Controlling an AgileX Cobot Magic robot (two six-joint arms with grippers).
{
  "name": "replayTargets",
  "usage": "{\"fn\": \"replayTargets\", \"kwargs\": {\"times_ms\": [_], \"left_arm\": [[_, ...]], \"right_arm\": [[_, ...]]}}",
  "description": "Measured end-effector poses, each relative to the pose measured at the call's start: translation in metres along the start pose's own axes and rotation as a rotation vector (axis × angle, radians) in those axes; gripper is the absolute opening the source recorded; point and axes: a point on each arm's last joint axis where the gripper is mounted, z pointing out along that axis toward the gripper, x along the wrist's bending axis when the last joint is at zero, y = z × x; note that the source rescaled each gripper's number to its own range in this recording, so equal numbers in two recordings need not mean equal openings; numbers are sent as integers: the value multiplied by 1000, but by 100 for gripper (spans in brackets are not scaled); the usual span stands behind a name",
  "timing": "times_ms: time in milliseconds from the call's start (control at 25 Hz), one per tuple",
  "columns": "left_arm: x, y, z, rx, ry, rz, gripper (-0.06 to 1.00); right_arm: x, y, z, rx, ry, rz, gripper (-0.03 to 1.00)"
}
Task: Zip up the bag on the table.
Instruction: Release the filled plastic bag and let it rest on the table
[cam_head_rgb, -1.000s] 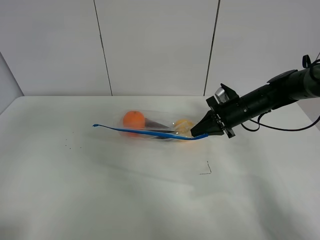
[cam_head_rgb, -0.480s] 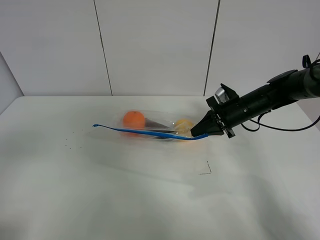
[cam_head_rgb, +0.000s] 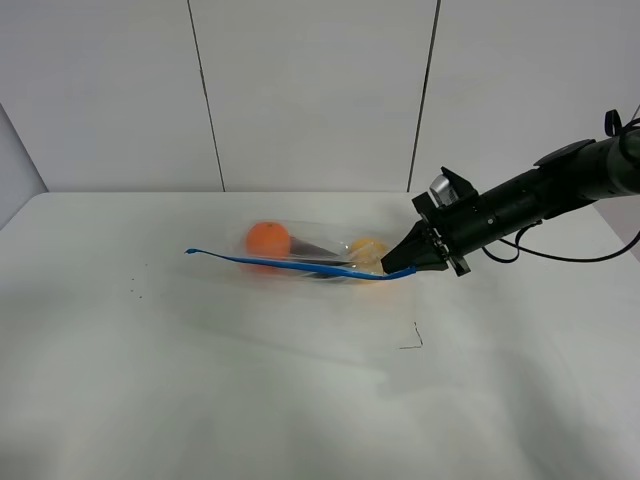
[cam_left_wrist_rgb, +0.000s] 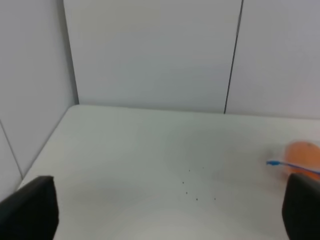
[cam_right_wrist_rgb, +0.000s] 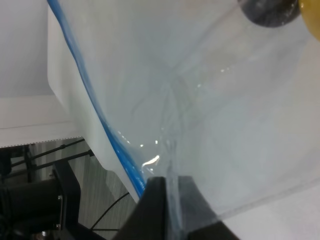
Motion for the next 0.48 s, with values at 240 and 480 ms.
{"fn": "replayTargets", "kwargs": {"times_ms": [240,480], "left_arm": [[-1,-21,9,150,6,-7,100],[-4,-42,19,260,-9,-17,100]], "right_arm": [[0,0,0,0,0,0,0],[0,0,0,0,0,-3,0]]}}
